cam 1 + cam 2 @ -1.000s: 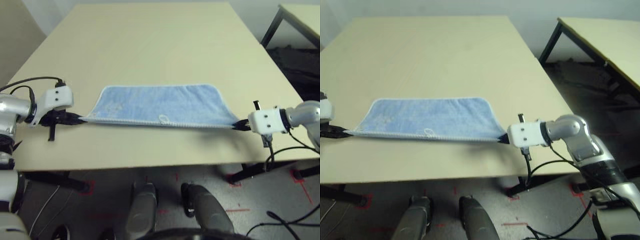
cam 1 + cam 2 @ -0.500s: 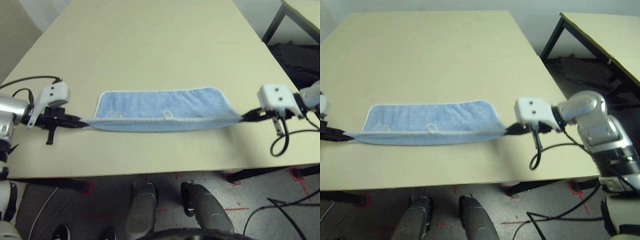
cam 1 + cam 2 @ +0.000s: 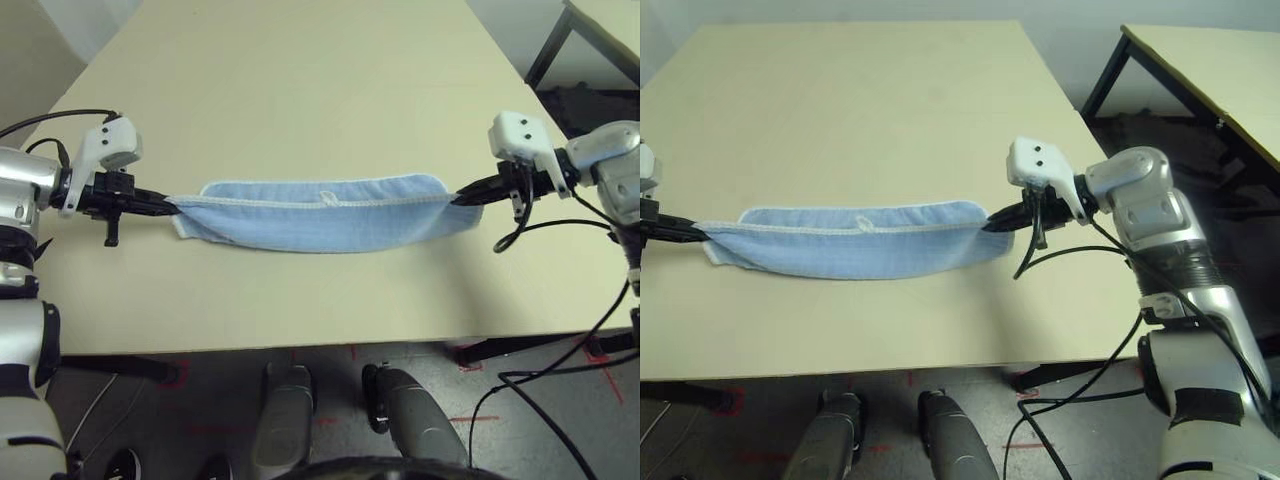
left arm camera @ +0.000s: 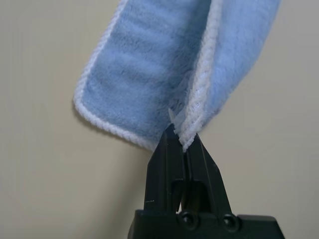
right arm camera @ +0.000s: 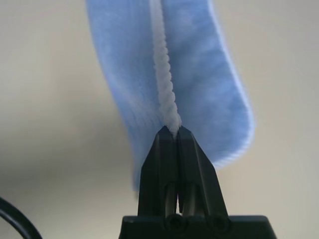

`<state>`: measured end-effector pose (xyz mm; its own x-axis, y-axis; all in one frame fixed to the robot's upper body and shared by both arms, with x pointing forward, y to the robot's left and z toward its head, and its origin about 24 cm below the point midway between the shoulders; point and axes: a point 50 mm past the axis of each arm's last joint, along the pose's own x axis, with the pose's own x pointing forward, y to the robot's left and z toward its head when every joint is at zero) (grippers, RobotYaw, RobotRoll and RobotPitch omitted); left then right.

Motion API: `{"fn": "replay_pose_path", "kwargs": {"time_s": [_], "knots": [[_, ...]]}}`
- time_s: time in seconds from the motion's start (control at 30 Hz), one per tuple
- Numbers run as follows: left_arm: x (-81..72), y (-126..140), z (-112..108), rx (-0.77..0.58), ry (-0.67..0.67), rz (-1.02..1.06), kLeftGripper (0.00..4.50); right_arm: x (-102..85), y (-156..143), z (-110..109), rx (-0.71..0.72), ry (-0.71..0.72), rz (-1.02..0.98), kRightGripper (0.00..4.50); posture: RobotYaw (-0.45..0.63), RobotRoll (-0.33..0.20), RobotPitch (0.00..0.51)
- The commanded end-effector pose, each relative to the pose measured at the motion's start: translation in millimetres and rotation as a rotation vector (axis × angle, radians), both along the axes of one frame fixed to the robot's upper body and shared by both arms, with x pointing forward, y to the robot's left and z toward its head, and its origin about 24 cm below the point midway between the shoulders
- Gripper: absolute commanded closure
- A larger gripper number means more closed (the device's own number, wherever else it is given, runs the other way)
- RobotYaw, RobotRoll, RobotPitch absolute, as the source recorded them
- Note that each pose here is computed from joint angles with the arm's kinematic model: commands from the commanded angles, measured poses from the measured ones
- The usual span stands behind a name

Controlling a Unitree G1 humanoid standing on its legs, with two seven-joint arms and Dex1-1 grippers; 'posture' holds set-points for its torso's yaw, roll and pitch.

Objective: Fold the towel and set it aside.

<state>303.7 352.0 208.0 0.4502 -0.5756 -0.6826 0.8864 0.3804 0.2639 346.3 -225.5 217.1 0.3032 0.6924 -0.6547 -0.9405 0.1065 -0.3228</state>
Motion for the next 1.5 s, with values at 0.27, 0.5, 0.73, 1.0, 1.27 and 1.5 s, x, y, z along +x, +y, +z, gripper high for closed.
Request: {"fn": "replay_pose_path", "kwargs": {"time_s": [0.27, 0.5, 0.73, 1.0, 1.27, 1.5], "knots": [[2.0, 13.7, -4.1, 0.067, -0.027, 0.128, 4.46, 28.1, 2.7, -0.9, -0.031, -0.117, -0.072, 4.50, 0.03, 0.000, 0.188], [5.4, 17.7, -1.6, 0.097, -0.083, 0.194, 4.46, 37.7, 8.3, -11.2, -0.065, -0.157, -0.106, 4.50, 0.05, 0.000, 0.190], [16.9, 12.1, -0.3, 0.136, -0.165, 0.237, 4.46, 42.6, 5.3, -10.3, -0.091, -0.184, -0.167, 4.50, 0.05, 0.000, 0.190], [25.5, 2.9, -3.6, 0.145, -0.173, 0.230, 4.46, 43.5, 2.6, -12.0, -0.103, -0.179, -0.193, 4.50, 0.03, 0.000, 0.194], [27.4, 1.4, -5.5, 0.159, -0.170, 0.234, 4.46, 42.2, 1.2, -16.6, -0.118, -0.151, -0.189, 4.50, 0.03, 0.000, 0.196], [25.3, 7.1, -6.5, 0.186, -0.162, 0.273, 2.37, 44.4, 2.6, -11.0, -0.107, -0.198, -0.202, 2.29, 0.03, 0.000, 0.198]]}}
